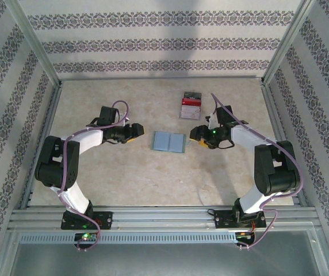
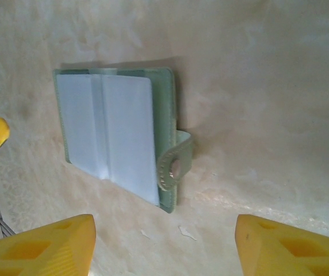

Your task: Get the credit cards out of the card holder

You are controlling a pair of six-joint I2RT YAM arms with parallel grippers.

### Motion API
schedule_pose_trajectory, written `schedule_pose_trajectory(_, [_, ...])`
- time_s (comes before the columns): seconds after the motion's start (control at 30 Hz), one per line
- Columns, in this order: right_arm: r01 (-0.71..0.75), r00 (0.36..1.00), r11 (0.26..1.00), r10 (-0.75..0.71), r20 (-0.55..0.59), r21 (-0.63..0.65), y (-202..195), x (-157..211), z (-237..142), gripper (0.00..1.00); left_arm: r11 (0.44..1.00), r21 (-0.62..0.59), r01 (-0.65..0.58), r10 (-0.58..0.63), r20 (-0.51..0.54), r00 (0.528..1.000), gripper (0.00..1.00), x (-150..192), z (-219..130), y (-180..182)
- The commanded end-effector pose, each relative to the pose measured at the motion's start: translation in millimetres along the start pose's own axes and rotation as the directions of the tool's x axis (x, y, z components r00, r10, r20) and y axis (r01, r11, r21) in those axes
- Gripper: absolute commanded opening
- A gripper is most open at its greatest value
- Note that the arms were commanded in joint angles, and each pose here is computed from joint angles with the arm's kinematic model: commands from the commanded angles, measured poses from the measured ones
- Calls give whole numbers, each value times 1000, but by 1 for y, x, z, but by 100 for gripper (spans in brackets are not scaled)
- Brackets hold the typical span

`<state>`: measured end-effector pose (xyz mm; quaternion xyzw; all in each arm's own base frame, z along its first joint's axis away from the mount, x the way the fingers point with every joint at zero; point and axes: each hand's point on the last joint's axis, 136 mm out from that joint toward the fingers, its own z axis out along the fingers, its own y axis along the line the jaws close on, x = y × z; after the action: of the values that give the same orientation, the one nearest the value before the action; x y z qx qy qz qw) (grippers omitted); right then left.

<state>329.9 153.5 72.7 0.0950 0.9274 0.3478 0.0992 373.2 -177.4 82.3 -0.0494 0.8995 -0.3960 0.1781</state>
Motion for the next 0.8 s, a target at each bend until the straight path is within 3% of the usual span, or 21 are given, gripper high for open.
schedule_pose_trajectory(0.0, [4, 998, 1000, -4, 68, -4, -2, -8, -9, 65, 998, -45, -50, 52, 44, 998, 70, -1, -11, -3])
schedule_pose_trajectory(0.27, [24, 970, 997, -40, 238, 69, -23, -25, -53, 66, 967, -197, -163, 200, 184, 962, 76, -20, -54, -4])
schedule_pose_trajectory(0.53, [33, 884, 977, -126, 450, 209, -54, -42, -115, 69, 895, -416, -159, 309, 322, 895, 83, -41, -115, 29])
schedule_pose_trajectory(0.67, [51, 790, 936, -251, 559, 349, -69, -54, -146, 80, 840, -518, -163, 405, 396, 824, 92, -51, -147, 40])
schedule_pose_trajectory(0.77, [49, 703, 888, -356, 615, 458, -80, -61, -164, 94, 793, -587, -164, 473, 422, 773, 97, -57, -165, 49])
